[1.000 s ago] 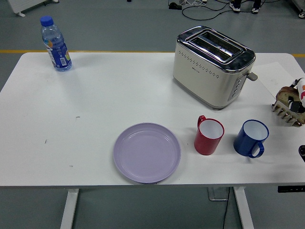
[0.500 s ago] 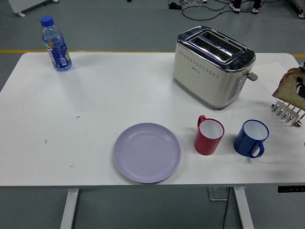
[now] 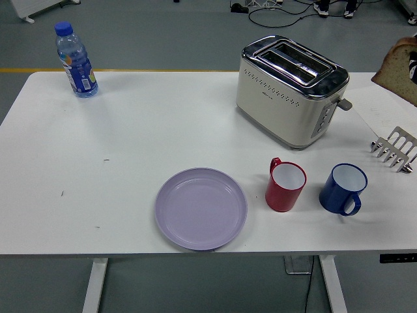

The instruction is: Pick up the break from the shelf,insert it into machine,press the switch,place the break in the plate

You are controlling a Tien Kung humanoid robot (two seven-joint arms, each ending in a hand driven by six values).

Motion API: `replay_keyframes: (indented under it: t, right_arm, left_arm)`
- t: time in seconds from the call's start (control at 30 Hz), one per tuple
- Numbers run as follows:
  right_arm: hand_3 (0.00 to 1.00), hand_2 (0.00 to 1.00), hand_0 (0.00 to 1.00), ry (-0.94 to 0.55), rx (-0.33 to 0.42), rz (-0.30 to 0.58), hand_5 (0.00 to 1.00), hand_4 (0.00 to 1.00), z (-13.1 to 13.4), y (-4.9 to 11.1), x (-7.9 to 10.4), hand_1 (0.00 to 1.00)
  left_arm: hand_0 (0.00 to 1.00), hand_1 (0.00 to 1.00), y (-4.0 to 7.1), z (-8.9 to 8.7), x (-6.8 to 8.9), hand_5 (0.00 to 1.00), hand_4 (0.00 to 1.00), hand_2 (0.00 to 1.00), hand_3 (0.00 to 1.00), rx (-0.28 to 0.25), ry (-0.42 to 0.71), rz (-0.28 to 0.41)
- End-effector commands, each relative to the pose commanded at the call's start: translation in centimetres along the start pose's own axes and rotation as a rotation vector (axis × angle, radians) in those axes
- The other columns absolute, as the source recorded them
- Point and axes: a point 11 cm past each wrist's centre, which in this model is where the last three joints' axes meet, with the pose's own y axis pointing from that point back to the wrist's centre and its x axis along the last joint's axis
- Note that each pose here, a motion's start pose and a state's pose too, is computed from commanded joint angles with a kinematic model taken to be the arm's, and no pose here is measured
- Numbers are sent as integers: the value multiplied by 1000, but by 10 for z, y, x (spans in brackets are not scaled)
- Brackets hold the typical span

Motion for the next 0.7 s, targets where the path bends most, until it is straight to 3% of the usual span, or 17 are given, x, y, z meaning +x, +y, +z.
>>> replay_keyframes:
  t: [0.27, 0.7]
  right_arm:
    - [478, 368, 199, -46, 0, 77, 2, 407, -36, -29, 38, 294]
    - [471, 366, 193, -187, -15, -35, 2, 413, -101, -51, 30, 283]
  left_arm:
    - [630, 488, 0, 0, 0, 828, 274, 499, 524, 0, 4, 3]
    - [630, 487, 0, -5, 1, 825, 274, 498, 524, 11, 3, 9]
